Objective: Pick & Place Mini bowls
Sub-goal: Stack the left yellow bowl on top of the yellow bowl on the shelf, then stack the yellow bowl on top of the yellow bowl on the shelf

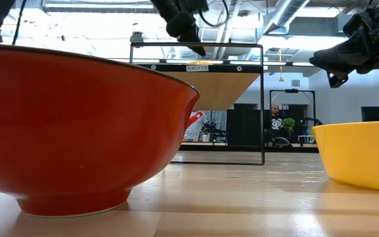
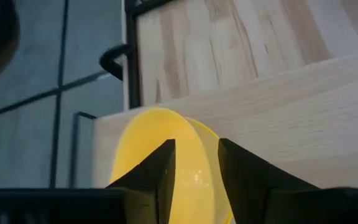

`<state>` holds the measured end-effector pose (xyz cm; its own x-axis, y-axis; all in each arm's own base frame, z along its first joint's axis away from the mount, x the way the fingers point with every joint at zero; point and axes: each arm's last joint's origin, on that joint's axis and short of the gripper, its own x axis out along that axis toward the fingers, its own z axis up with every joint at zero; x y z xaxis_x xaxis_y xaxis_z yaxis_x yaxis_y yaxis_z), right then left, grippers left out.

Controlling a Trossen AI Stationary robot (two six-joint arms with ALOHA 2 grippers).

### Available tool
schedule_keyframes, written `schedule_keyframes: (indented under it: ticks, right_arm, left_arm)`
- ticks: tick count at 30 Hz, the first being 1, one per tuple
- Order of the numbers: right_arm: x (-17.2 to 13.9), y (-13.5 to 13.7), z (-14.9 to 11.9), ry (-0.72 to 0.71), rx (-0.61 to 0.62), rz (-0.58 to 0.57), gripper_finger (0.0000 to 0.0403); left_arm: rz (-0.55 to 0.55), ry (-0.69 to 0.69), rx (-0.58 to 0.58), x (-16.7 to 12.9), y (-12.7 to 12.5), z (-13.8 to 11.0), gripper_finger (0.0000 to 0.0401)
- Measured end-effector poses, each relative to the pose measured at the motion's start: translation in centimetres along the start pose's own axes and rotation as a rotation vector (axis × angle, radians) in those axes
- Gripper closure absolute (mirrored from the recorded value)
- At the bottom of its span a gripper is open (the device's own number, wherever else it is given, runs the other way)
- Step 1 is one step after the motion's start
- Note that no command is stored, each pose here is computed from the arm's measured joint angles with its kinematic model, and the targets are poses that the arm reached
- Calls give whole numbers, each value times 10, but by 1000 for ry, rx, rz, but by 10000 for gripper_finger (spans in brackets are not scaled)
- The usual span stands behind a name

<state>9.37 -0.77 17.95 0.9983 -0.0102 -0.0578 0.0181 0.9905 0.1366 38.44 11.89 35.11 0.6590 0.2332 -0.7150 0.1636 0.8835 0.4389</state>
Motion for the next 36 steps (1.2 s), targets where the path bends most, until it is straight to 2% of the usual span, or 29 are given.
schedule_keyframes:
  ticks: [4,7,14,17,21,28,32,36]
  right_arm:
    - [0,0,0,0,8,0,332]
    - [0,0,0,0,18,0,332]
    - [0,0,0,0,18,0,332]
    - [0,0,0,0,18,1,332]
    - [0,0,0,0,18,0,332]
    - [0,0,0,0,18,0,332]
    - [0,0,0,0,18,1,332]
    - [0,0,0,0,19,0,332]
  left_arm:
    - [-17,41,6,19,-7,0,280]
    - [9,64,21,20,-11,2,279]
    - [100,24,21,-7,-6,9,279]
    - [113,13,10,-9,-4,9,279]
    - [103,38,-36,2,-5,2,279]
    - [51,113,-41,22,-21,-12,280]
    - [148,142,-10,16,-23,-7,280]
    - [246,64,-6,-14,-17,3,280]
